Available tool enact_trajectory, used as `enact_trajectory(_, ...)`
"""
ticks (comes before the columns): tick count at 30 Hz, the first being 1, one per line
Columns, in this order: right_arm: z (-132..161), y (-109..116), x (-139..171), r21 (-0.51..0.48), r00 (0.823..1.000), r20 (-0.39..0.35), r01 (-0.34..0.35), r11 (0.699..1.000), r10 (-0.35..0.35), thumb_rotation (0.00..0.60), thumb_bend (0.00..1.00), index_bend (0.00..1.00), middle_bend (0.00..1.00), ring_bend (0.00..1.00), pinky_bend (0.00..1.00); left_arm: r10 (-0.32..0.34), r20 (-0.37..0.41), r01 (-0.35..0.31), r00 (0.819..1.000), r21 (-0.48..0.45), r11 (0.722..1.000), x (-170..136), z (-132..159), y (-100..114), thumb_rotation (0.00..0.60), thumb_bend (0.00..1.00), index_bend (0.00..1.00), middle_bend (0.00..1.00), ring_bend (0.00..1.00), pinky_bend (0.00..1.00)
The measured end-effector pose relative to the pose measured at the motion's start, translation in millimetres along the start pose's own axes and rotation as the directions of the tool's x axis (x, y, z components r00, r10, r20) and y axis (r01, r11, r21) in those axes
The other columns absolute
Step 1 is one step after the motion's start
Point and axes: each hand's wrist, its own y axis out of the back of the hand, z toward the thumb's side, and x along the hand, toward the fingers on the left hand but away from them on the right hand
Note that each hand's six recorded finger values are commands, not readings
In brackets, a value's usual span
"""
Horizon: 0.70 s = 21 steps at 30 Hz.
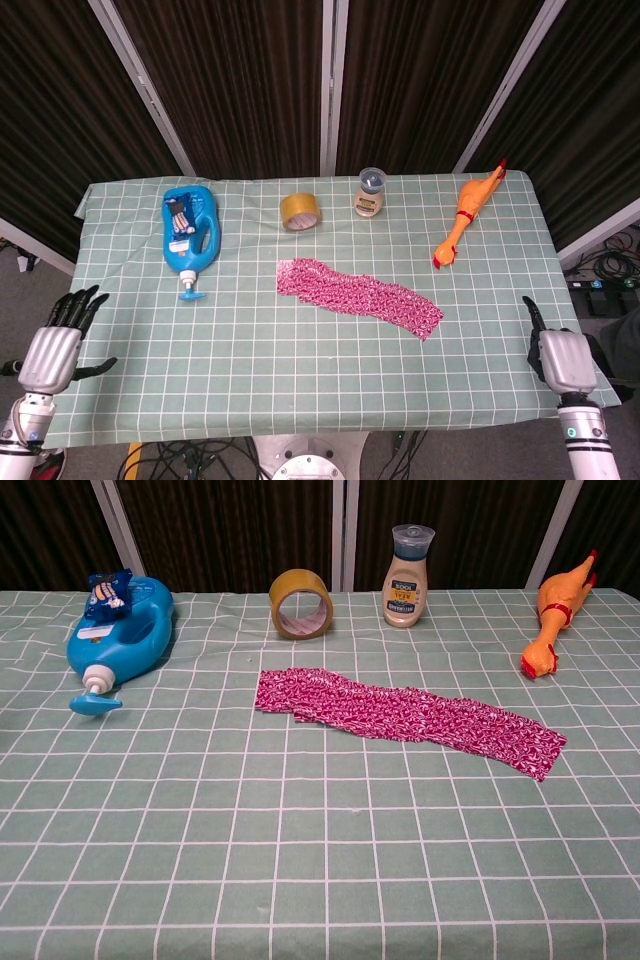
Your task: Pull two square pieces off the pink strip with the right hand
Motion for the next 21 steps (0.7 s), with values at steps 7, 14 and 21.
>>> enact_trajectory(7, 32.4, -27.8, -5.4, 0.027, 0.991, -0.066, -0.116, 0.993, 0.117, 0.6, 1.0, 0.1, 0.91, 0.75, 0.65, -0.01, -0.002, 0.01, 1.0, -0.003, 1.0, -0.2, -2.0, -3.8, 0.6, 0.1, 0.08, 0.0, 0.0, 0.06)
enact_trajectory(14, 54.2, -53.8, -21.9, 0.052, 0.956, -0.071, -0.282, 0.958, 0.285, 0.6, 1.0, 0.1, 0.91, 0.75, 0.65, -0.013, -0.02, 0.013, 1.0, -0.012, 1.0, -0.7, -9.9, -3.9, 0.6, 0.1, 0.09, 0.0, 0.0, 0.06)
enact_trajectory(21, 84.9, -63.7, -46.2, 0.105, 0.936, -0.09, -0.332, 0.937, 0.341, 0.6, 1.0, 0.11, 0.91, 0.76, 0.65, -0.014, -0.026, 0.013, 1.0, -0.017, 1.0, -1.1, -15.2, -4.6, 0.6, 0.1, 0.08, 0.0, 0.0, 0.06)
